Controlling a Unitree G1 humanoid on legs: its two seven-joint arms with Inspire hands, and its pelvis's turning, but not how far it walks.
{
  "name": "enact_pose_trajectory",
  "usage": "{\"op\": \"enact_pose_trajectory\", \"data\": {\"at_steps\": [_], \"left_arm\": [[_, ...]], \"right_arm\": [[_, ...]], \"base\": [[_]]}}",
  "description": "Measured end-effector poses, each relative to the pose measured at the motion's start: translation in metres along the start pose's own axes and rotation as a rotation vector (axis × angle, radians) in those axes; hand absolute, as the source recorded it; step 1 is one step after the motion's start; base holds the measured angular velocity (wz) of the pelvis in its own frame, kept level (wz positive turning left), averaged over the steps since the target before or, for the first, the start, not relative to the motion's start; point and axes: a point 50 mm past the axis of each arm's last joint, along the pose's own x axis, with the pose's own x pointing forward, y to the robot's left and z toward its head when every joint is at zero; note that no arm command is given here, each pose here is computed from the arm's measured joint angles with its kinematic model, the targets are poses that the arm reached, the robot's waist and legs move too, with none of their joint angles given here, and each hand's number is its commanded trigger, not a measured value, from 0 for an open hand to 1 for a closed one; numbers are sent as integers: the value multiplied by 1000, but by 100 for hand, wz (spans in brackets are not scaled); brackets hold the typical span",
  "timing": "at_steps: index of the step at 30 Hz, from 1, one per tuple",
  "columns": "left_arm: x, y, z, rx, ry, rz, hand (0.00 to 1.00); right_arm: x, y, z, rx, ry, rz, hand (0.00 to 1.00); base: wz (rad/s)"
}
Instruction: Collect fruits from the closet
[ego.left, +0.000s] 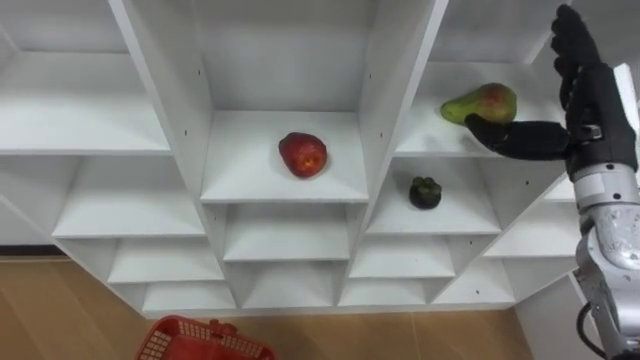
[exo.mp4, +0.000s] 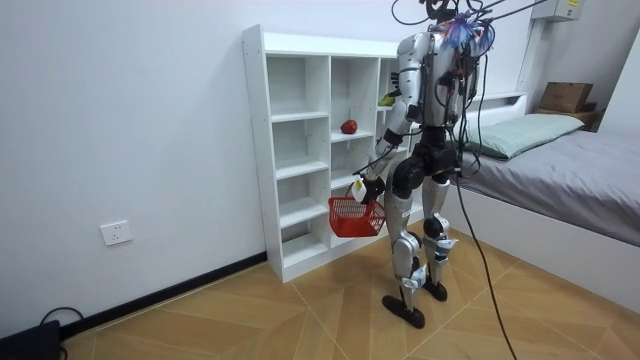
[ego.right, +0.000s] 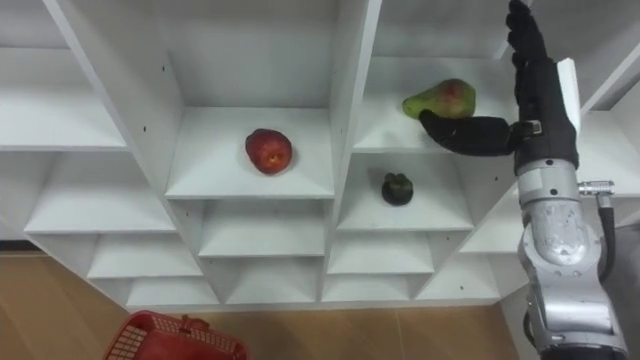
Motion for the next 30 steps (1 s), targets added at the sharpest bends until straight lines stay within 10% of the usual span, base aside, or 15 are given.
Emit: {"op": "enact_pose_trajectory", "data": {"at_steps": [30], "left_arm": [[2,4,2,-1,25,25,100]], "right_arm": [[3,0,-22,-38,148,119,0]], "base": [[1]]}}
